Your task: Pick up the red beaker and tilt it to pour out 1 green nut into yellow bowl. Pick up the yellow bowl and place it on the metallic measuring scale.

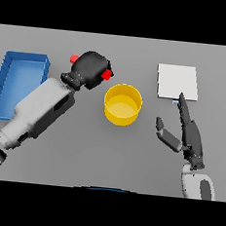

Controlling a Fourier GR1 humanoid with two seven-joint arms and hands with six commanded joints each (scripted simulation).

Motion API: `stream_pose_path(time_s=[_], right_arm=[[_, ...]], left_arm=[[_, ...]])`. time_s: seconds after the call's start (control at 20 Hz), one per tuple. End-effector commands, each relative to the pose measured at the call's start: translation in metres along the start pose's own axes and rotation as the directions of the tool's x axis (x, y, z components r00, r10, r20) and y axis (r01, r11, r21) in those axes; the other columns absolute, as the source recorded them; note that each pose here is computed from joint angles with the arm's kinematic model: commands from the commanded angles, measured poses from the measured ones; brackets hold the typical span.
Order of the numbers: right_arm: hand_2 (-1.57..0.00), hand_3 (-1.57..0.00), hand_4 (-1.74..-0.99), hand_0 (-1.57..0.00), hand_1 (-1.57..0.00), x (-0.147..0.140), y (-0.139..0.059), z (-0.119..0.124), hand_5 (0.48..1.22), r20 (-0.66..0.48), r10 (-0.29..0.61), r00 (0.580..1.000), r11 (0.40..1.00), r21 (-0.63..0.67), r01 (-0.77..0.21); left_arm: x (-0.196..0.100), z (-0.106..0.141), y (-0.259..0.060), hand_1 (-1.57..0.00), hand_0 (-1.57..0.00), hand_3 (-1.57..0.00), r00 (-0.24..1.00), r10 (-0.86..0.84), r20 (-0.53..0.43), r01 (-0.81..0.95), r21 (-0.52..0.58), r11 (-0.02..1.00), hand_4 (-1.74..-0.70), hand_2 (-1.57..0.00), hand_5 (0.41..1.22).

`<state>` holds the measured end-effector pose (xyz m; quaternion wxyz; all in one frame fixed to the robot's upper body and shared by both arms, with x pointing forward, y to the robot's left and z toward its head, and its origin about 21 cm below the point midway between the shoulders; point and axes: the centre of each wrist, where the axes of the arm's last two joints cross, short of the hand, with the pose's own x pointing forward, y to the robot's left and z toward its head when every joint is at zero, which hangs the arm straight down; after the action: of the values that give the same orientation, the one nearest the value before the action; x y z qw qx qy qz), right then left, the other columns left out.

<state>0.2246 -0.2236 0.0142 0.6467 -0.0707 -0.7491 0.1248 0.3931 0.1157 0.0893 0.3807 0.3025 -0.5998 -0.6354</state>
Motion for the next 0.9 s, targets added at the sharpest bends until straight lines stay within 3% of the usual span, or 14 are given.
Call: stream_pose_path(time_s=[0.0,0.1,0.3,0.7,0.85], right_arm=[[0.0,0.0,-1.261,0.0,0.0,0.0,-0.002,0.002,0.715,0.022,0.005,1.0,1.0,-0.001,-0.005],[0.0,0.0,-1.258,0.0,0.0,0.002,0.0,0.0,0.697,0.026,0.002,1.0,1.0,-0.01,-0.002],[0.0,0.0,-1.225,0.0,0.0,-0.001,0.007,-0.001,0.663,0.013,-0.022,1.0,0.999,-0.028,0.023],[0.0,0.0,-1.188,0.0,0.0,0.0,0.008,-0.001,0.647,0.012,0.032,0.999,0.998,-0.045,-0.032],[0.0,0.0,-1.18,0.0,0.0,-0.003,0.006,0.002,0.63,0.007,0.008,1.0,0.998,-0.057,-0.008]], left_arm=[[0.0,-0.003,0.003,-1.57,-1.57,-1.57,0.998,-0.062,0.018,0.062,-0.027,0.998,-1.69,-1.57,1.198],[0.01,-0.013,0.013,-1.57,-1.57,-1.57,0.98,-0.186,0.068,0.191,-0.083,0.978,-1.61,-1.57,1.206],[0.024,-0.026,0.019,-1.57,-1.57,-1.57,0.926,-0.347,0.15,0.371,-0.191,0.909,-1.68,-1.57,1.215],[0.048,-0.041,0.024,-1.57,-1.57,-1.57,0.742,-0.623,0.249,0.67,-0.24,0.703,-1.73,-1.57,1.22],[0.05,-0.044,0.025,-1.57,-1.57,-1.57,0.664,-0.681,0.308,0.746,-0.222,0.628,-1.74,-1.57,1.22]])
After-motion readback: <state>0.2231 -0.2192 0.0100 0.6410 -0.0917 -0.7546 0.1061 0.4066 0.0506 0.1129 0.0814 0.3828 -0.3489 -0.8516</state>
